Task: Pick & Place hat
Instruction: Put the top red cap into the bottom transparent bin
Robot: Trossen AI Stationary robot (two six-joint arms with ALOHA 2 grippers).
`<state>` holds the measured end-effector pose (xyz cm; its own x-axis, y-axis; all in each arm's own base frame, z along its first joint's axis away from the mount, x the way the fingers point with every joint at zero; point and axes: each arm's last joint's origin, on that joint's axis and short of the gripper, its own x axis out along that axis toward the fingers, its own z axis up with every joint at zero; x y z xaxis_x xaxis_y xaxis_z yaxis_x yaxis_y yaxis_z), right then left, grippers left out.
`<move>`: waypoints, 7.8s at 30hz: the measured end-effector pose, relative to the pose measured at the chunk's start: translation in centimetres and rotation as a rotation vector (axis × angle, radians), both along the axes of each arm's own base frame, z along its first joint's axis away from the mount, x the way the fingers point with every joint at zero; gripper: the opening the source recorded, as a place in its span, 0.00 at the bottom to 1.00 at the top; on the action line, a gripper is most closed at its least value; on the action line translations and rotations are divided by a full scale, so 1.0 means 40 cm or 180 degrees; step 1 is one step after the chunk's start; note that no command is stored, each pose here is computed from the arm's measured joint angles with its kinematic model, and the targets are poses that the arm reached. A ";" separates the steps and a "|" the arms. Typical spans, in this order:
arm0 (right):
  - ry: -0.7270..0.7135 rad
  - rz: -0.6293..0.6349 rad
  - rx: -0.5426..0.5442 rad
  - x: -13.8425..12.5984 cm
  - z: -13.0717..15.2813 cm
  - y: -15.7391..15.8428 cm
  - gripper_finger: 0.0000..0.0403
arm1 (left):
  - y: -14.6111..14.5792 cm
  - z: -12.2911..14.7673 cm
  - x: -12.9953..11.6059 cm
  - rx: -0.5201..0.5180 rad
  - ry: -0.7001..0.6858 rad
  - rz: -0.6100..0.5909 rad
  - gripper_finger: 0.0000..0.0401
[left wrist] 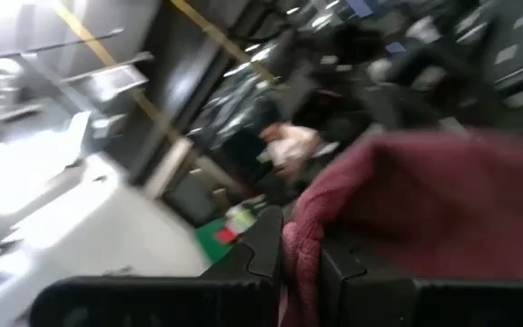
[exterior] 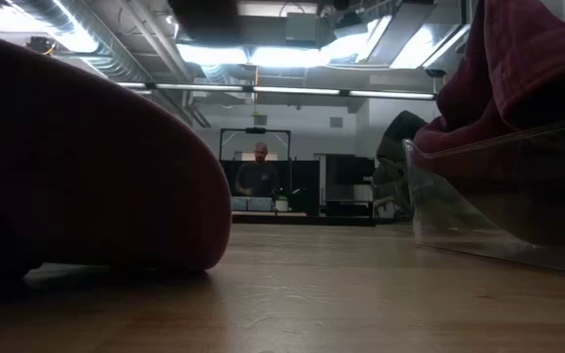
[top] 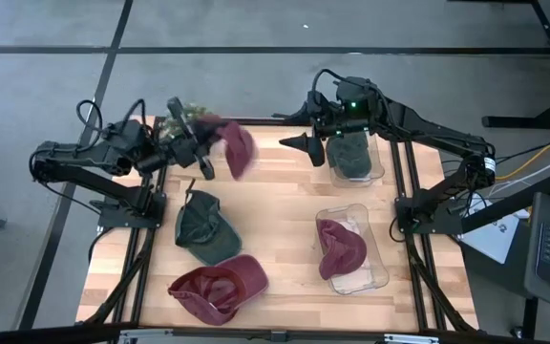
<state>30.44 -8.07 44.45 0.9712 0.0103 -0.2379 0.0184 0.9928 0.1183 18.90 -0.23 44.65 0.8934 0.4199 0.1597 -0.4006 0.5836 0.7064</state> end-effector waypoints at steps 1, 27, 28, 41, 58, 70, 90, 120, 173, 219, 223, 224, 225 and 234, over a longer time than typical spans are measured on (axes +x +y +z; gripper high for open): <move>-0.0032 0.0056 0.0037 0.001 0.002 0.001 0.73 | 0.001 -0.003 0.002 -0.0044 0.0016 -0.0110 0.05; 0.0300 0.0958 0.0779 0.102 -0.094 0.001 0.83 | 0.025 -0.098 0.159 -0.0461 0.0454 -0.0812 0.05; 0.0302 0.0972 0.0757 0.104 -0.097 0.001 0.85 | 0.025 -0.094 0.155 -0.0473 0.0426 -0.0814 0.05; 0.0083 0.1249 0.0475 0.161 -0.121 0.024 0.97 | 0.026 -0.089 0.156 -0.0519 0.0334 -0.0798 0.05; 0.0081 0.1268 0.0403 0.163 -0.124 0.023 0.19 | 0.028 -0.088 0.155 -0.0600 0.0285 -0.0683 0.06; 0.0317 0.1215 0.0434 0.157 -0.142 0.023 0.03 | 0.037 -0.101 0.147 -0.1596 0.0059 -0.0431 0.12; 0.1201 -0.0306 -0.0856 0.142 -0.191 0.003 0.03 | 0.056 -0.046 -0.026 -0.4341 -0.1494 -0.0247 0.48; 0.1409 -0.0665 -0.1793 0.156 -0.190 0.075 0.03 | 0.159 -0.163 0.161 -0.5690 -0.1339 -0.0003 0.60; 0.0814 0.0473 -0.0019 0.161 -0.178 0.052 0.80 | 0.051 -0.133 0.020 -0.3754 0.0162 -0.0152 0.02; 0.2086 0.0519 0.0203 0.038 -0.207 0.063 0.80 | 0.043 -0.166 0.112 -0.4110 0.0269 -0.0384 0.02; 0.2195 0.0566 0.0183 0.026 -0.209 0.066 0.80 | 0.043 -0.164 0.113 -0.4244 0.0177 -0.0381 0.02; 0.2208 0.0604 0.0174 0.025 -0.209 0.068 0.80 | 0.043 -0.164 0.113 -0.4282 0.0147 -0.0356 0.02; 0.2239 0.0647 0.0169 0.022 -0.210 0.070 0.80 | 0.040 -0.165 0.114 -0.4300 0.0120 -0.0323 0.02; 0.2542 0.0982 -0.0120 -0.047 -0.192 0.093 0.80 | 0.016 -0.181 0.144 -0.4329 -0.0063 -0.0067 0.02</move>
